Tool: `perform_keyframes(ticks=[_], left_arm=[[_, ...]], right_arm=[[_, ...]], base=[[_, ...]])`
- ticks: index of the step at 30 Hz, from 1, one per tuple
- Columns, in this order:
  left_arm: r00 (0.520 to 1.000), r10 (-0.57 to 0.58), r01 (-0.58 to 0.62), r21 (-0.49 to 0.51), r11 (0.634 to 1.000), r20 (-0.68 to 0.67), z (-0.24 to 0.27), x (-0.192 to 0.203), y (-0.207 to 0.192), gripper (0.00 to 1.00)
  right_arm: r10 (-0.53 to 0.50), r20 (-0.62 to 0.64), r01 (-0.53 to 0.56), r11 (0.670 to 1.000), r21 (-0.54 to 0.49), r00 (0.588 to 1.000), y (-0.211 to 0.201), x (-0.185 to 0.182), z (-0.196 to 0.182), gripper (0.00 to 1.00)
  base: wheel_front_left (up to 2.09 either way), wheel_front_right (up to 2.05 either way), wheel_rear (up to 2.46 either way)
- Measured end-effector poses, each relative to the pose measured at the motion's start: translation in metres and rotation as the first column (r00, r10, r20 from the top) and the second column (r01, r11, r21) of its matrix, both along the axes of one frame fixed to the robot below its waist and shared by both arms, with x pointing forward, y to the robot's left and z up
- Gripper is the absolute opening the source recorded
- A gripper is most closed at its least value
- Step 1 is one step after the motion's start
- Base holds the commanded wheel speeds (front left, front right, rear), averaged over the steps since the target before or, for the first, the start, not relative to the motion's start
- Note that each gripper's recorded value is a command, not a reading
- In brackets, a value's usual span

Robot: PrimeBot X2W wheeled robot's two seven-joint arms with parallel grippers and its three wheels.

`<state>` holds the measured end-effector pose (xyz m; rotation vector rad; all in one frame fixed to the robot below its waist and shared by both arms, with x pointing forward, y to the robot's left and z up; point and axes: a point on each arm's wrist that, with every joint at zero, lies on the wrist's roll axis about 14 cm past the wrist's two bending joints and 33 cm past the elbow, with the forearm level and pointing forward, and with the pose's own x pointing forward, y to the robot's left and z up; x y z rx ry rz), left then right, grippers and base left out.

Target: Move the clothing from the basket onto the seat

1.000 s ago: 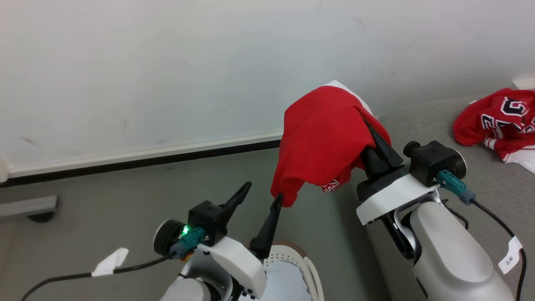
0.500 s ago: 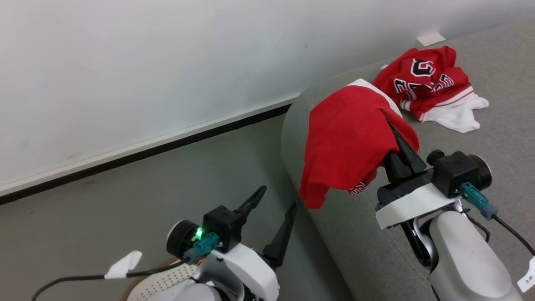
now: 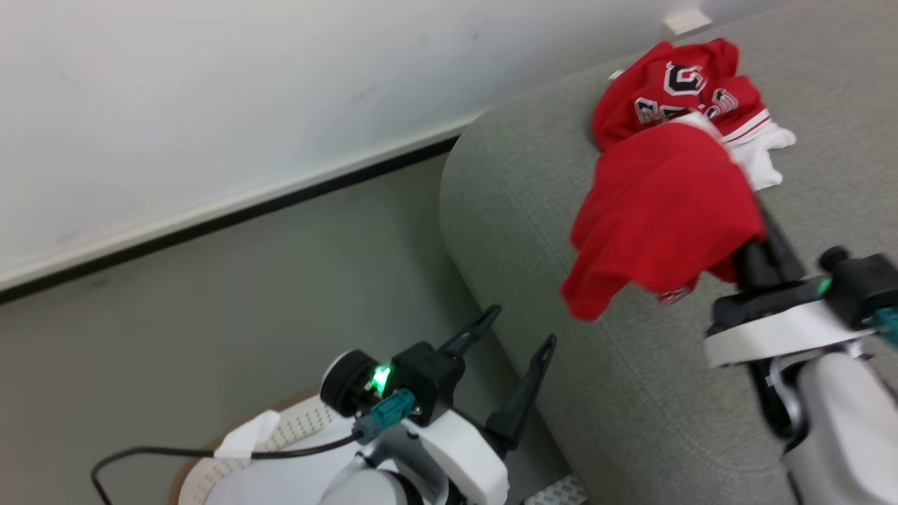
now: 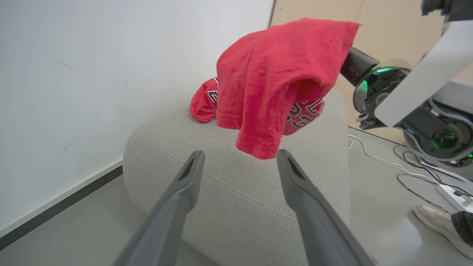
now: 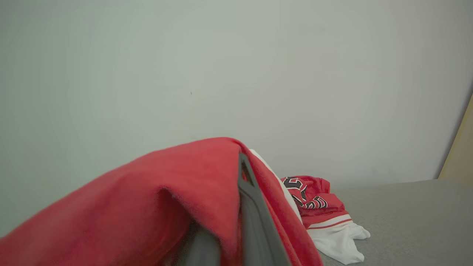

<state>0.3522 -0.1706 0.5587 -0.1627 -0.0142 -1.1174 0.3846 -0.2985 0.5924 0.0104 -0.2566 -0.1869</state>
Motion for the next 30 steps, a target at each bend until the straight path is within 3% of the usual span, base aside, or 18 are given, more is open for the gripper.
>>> perform_keyframes(ticks=[8,13,17,22,23,27,28,30], left_arm=[[1.000,0.011,-0.010,-0.024,1.000,0.013,-0.009,0.035,0.005,1.00],[0.999,0.048,-0.048,-0.036,0.998,0.010,-0.028,0.070,0.016,1.00],[0.998,0.065,-0.065,-0.046,0.997,-0.005,-0.043,0.088,0.023,1.00],[0.994,0.108,-0.110,-0.065,0.992,-0.031,-0.072,0.114,0.036,1.00],[0.991,0.127,-0.130,-0.063,0.989,-0.049,-0.086,0.122,0.042,1.00],[0.984,0.162,-0.166,-0.046,0.985,-0.075,-0.104,0.130,0.053,1.00],[0.982,0.173,-0.177,-0.037,0.984,-0.081,-0.109,0.131,0.057,1.00],[0.977,0.195,-0.197,-0.019,0.980,-0.087,-0.117,0.134,0.064,1.00]], right_arm=[[-0.133,0.058,0.134,0.991,-0.011,0.989,-0.066,0.043,0.025,0.00],[-0.238,0.034,0.239,0.971,-0.024,0.971,-0.118,0.077,0.019,0.00],[-0.315,0.037,0.314,0.949,0.024,0.949,-0.153,0.096,0.013,0.00],[-0.433,-0.030,0.434,0.897,0.080,0.901,-0.199,0.115,-0.025,0.00],[-0.483,-0.078,0.489,0.868,0.086,0.872,-0.216,0.116,-0.047,0.00],[-0.524,-0.173,0.541,0.837,0.076,0.834,-0.227,0.114,-0.088,0.02],[-0.529,-0.195,0.552,0.829,0.089,0.826,-0.227,0.115,-0.099,0.16],[-0.525,-0.243,0.559,0.823,0.097,0.815,-0.222,0.117,-0.122,0.57]], base=[[0.00,0.00,0.00],[0.00,0.00,0.00],[0.00,0.00,0.00],[0.00,0.00,0.00],[0.00,0.00,0.00],[0.00,0.00,0.00],[0.00,0.00,0.00],[0.00,0.00,0.00]])
